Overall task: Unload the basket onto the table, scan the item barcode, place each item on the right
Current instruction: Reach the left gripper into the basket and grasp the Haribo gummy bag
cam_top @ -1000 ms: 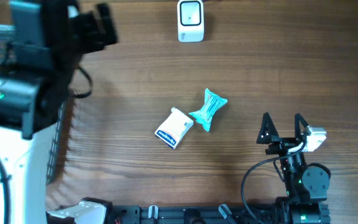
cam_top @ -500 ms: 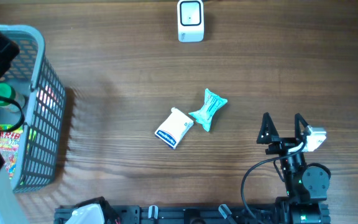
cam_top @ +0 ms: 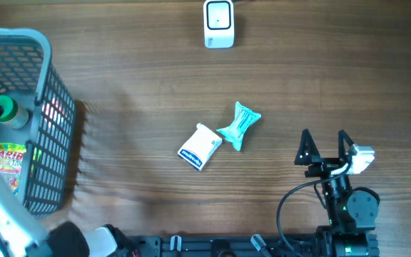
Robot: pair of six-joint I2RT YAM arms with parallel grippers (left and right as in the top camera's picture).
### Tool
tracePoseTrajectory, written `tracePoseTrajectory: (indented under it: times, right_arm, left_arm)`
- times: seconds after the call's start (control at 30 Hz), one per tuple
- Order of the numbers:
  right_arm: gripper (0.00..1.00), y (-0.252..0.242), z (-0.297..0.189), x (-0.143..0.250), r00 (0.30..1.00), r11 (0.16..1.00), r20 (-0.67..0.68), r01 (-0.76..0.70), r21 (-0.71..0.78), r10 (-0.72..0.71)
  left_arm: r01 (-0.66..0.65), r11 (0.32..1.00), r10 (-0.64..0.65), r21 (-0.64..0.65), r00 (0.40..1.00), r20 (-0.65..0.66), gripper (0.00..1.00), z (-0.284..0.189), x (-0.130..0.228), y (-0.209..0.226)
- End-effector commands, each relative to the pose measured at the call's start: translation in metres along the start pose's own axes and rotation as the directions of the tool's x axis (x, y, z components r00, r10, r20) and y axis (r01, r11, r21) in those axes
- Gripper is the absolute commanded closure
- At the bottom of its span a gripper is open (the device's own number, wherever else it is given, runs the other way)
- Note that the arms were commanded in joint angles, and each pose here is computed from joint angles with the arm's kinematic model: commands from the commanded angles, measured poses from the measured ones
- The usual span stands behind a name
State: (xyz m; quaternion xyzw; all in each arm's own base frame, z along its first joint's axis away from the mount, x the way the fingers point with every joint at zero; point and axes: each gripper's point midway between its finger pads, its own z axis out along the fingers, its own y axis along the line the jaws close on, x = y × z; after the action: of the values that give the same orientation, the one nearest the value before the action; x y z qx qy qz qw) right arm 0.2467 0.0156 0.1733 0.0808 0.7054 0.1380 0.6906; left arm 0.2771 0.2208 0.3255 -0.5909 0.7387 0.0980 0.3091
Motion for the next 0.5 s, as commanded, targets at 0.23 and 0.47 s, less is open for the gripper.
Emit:
tracePoseTrajectory:
  times: [0.23, 0.47]
  right_arm:
    - [0.0, -0.001, 0.0, -0.001, 1.0, 1.0, 0.008, -0.007, 0.008, 0.006]
    - [0.0, -0.001, 0.0, -0.001, 1.0, 1.0, 0.008, -0.007, 0.008, 0.006]
  left_arm:
    - [0.007, 0.989, -0.029, -0.149, 0.989, -0.147, 0.0, 0.068, 0.048, 0.027]
    - [0.006, 0.977, -0.051, -0.214, 0.977, -0.206, 0.0, 0.099, 0.081, 0.045]
